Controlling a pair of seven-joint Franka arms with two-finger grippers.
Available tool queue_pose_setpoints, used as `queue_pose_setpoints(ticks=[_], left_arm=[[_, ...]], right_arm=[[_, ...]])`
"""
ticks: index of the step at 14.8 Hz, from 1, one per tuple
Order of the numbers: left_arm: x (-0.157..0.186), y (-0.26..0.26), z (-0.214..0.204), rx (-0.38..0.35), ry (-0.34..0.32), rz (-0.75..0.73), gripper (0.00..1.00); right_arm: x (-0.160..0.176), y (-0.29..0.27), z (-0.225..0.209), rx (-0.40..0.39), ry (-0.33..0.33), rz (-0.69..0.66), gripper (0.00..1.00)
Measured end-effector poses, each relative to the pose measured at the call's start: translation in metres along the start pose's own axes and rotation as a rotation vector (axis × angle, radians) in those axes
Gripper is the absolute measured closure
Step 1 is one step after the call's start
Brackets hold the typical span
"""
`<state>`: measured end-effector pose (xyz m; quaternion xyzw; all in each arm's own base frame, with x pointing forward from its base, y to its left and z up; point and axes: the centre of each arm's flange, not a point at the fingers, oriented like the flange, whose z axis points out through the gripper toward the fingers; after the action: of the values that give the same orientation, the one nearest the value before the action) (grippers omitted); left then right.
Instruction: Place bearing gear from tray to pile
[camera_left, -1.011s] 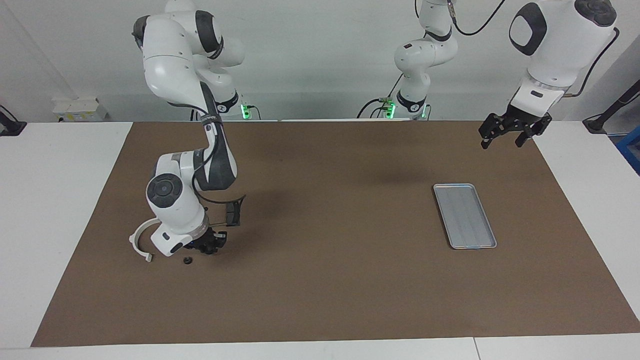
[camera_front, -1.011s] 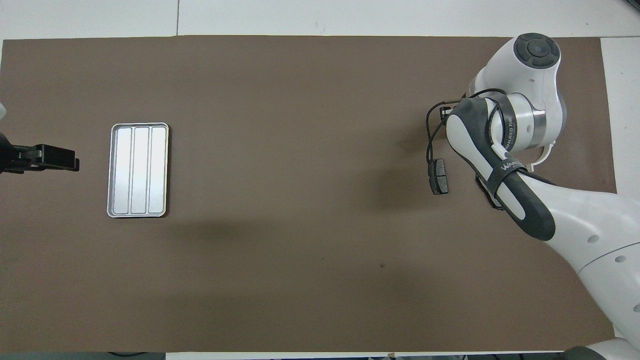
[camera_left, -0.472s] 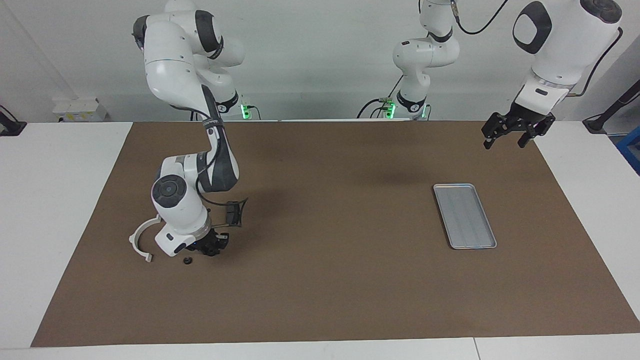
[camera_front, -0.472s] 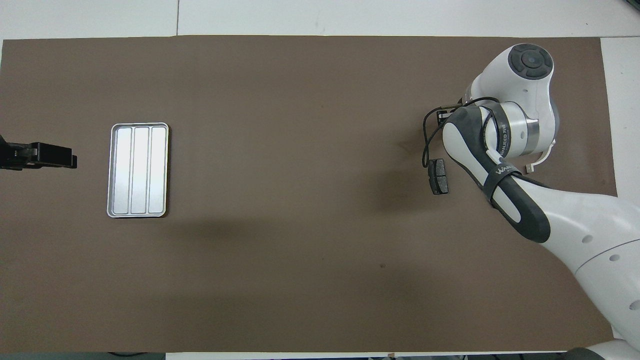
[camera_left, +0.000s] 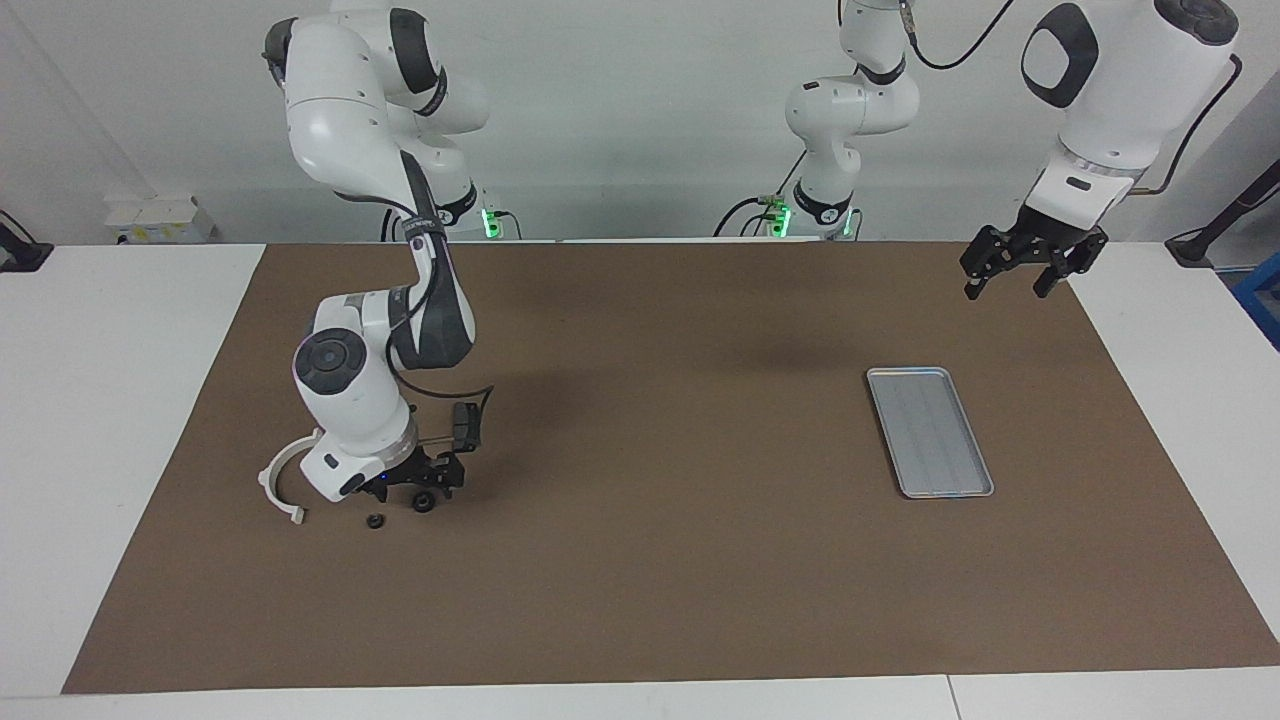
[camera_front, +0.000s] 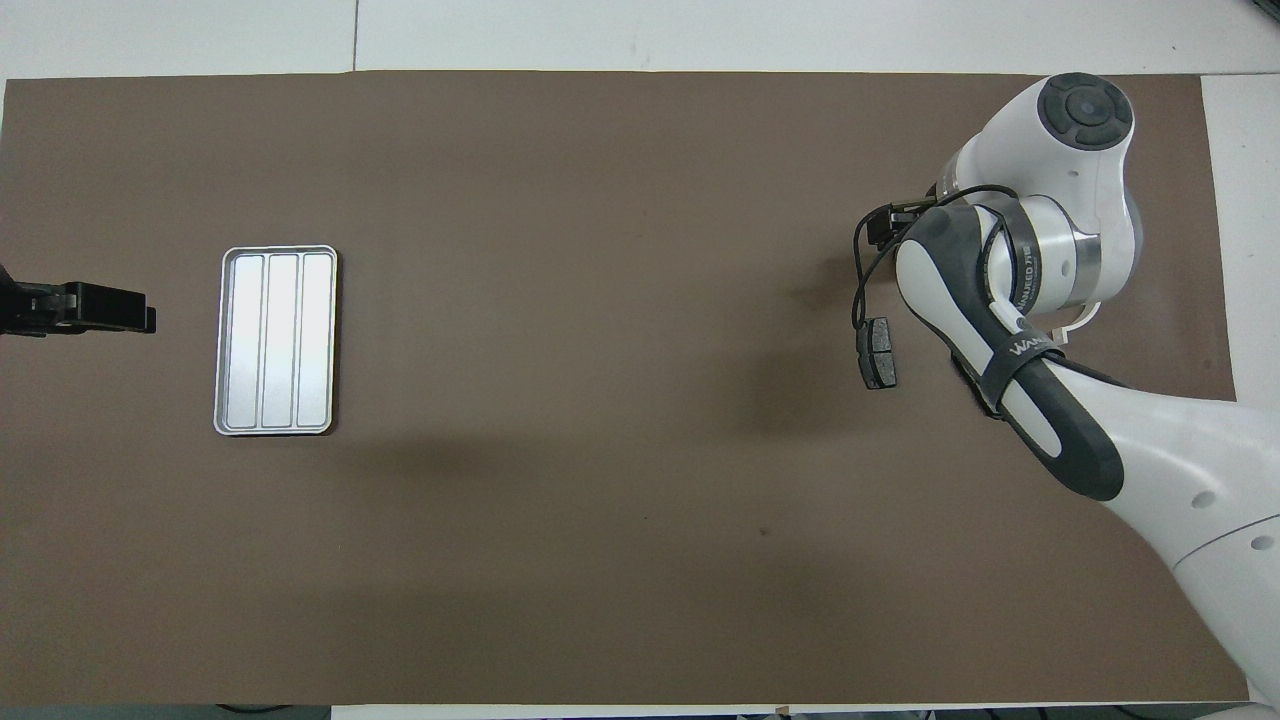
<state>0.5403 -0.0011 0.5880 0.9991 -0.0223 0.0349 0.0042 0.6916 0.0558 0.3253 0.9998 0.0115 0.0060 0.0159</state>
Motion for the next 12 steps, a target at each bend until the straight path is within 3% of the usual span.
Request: queue_pose_setpoints(ticks=[7, 12], left_arm=[[0.003, -0.002, 0.006, 0.000, -0.007, 0.000, 0.00], [0.007, -0.002, 0.013, -0.001, -0.014, 0.003, 0.00]], right_arm=[[-0.005, 0.019, -0.041, -0.006, 0.012, 0.026, 0.00], [-0.037, 0.019, -0.137, -0.014, 0.039, 0.028, 0.00]])
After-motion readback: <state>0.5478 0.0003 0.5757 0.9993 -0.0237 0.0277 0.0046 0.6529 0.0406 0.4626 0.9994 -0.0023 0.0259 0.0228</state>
